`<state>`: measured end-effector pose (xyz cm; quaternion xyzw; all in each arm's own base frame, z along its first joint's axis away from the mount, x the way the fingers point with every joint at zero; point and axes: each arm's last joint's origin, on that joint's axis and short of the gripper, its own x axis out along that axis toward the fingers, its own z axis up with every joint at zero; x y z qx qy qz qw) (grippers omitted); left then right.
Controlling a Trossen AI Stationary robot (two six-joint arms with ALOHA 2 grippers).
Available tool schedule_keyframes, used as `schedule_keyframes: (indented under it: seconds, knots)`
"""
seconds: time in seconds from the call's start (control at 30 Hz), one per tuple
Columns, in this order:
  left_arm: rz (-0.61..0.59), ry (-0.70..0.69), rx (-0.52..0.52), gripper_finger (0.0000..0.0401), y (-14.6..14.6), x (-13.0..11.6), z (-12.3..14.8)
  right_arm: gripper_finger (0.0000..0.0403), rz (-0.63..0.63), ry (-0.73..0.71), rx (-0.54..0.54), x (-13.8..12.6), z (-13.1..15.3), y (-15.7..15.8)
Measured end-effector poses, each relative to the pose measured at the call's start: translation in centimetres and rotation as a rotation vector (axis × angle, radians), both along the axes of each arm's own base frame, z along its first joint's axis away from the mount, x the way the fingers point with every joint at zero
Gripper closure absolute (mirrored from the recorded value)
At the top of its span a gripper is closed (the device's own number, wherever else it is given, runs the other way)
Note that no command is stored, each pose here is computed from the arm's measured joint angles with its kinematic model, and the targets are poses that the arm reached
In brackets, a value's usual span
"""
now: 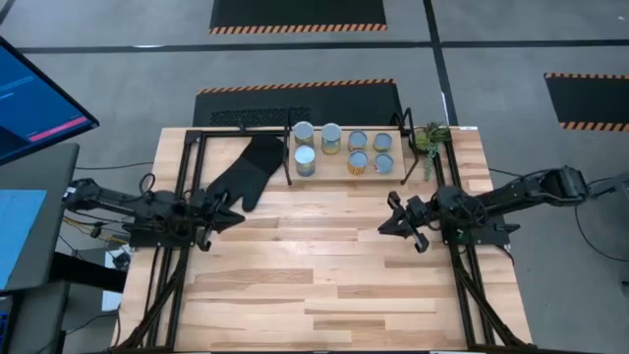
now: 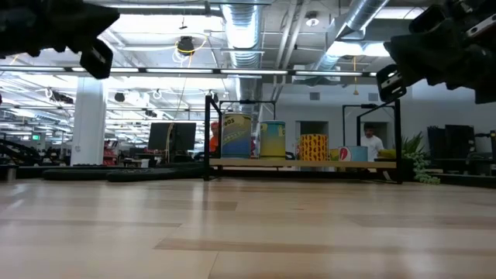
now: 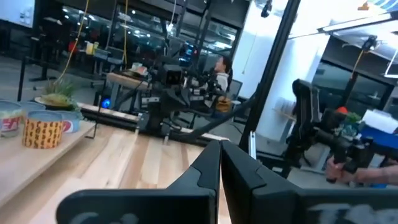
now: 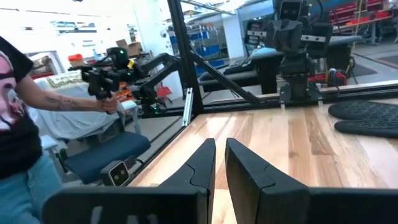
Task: Pick and place cans onto a shelf
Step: Return to Home Position
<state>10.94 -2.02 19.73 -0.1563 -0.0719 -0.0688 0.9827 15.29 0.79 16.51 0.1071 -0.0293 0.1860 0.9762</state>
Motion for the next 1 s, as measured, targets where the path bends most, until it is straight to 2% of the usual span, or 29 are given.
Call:
schedule_keyframes:
  seconds: [0.23, 0.33, 0.5, 0.57, 0.7, 0.8, 1.0]
  knots:
    - [0.028, 0.018, -0.032, 0.0401, 0.4, -0.2, -1.4, 0.0339, 0.000, 0.057, 0.036, -0.1, -0.4, -1.9]
    - [0.055, 0.079, -0.012, 0.0401, 0.7, -0.3, -1.9, 0.0339, -0.006, 0.063, 0.035, -0.3, -0.5, -2.5]
    - [0.080, 0.106, -0.002, 0.0401, 1.0, -0.7, -2.0, 0.0339, -0.021, 0.071, 0.037, -0.4, -0.5, -3.1]
    - [0.089, 0.140, 0.010, 0.0401, 1.0, -0.9, -2.4, 0.0339, -0.031, 0.078, 0.040, -0.4, -0.6, -3.3]
    - [0.061, 0.120, 0.026, 0.0401, 1.0, -1.4, -2.4, 0.0339, -0.046, 0.161, 0.063, -0.5, -1.4, -3.5]
    - [0.039, 0.139, 0.072, 0.0401, 0.9, -1.4, -2.6, 0.0339, -0.047, 0.214, 0.077, -0.5, -1.9, -3.5]
    - [0.071, 0.148, 0.115, 0.0401, 1.0, -1.4, -2.6, 0.0339, -0.050, 0.209, 0.075, -0.4, -1.8, -3.5]
